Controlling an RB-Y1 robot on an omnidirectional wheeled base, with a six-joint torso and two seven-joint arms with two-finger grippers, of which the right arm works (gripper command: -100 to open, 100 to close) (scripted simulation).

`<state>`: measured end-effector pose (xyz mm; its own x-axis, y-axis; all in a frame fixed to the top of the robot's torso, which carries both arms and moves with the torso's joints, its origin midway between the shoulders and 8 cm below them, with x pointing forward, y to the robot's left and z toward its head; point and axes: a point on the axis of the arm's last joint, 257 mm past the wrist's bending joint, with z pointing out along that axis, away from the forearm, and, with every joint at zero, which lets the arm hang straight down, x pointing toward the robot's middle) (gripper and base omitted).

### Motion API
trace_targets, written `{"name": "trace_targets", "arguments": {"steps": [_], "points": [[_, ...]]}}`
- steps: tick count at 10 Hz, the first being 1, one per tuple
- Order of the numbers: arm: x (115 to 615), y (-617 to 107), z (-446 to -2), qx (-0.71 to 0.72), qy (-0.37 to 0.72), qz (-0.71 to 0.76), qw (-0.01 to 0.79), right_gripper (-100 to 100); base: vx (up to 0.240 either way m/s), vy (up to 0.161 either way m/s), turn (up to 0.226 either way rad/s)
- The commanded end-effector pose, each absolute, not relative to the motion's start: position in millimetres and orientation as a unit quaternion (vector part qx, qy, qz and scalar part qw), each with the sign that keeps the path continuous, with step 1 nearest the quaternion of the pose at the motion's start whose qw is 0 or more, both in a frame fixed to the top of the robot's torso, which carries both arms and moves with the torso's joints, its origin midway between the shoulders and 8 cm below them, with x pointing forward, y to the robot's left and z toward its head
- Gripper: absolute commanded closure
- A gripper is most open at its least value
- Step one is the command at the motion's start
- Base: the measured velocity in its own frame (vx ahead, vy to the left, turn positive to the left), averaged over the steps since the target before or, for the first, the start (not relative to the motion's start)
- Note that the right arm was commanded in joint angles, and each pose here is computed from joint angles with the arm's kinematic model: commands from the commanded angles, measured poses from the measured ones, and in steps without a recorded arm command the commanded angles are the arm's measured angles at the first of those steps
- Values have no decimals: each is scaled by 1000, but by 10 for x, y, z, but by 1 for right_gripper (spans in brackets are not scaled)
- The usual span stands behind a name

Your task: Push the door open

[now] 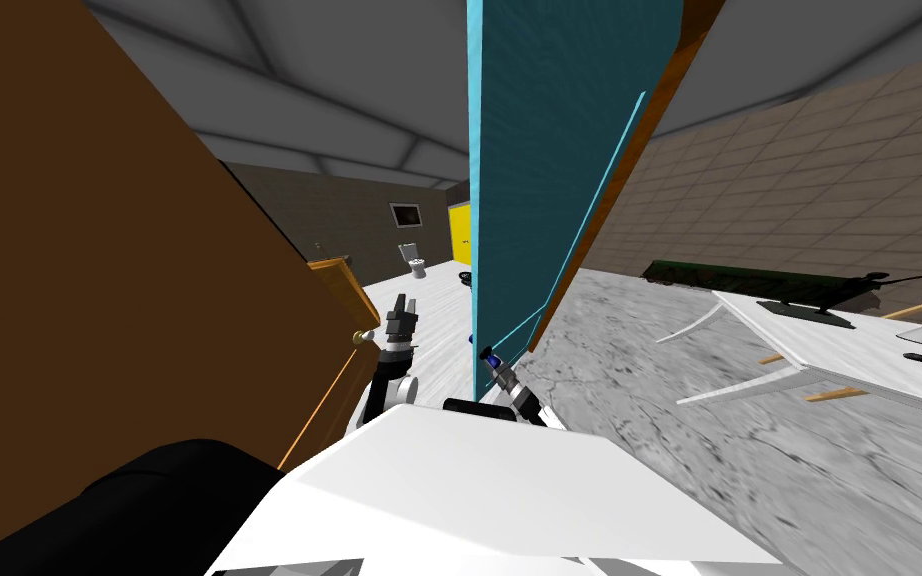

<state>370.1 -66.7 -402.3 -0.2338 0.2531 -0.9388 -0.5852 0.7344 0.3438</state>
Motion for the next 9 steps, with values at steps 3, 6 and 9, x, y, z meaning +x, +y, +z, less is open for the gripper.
{"name": "trace_targets", "arguments": {"steps": [3, 6, 9], "points": [[3805, -760, -3966, -77, 707, 370, 598, 100, 22, 25, -20], [3828, -777, -3965, -47, 709, 393, 583, 100, 29, 36, -35], [3853, -788, -3963, -13, 710, 418, 567, 100, 29, 22, -29]]}}
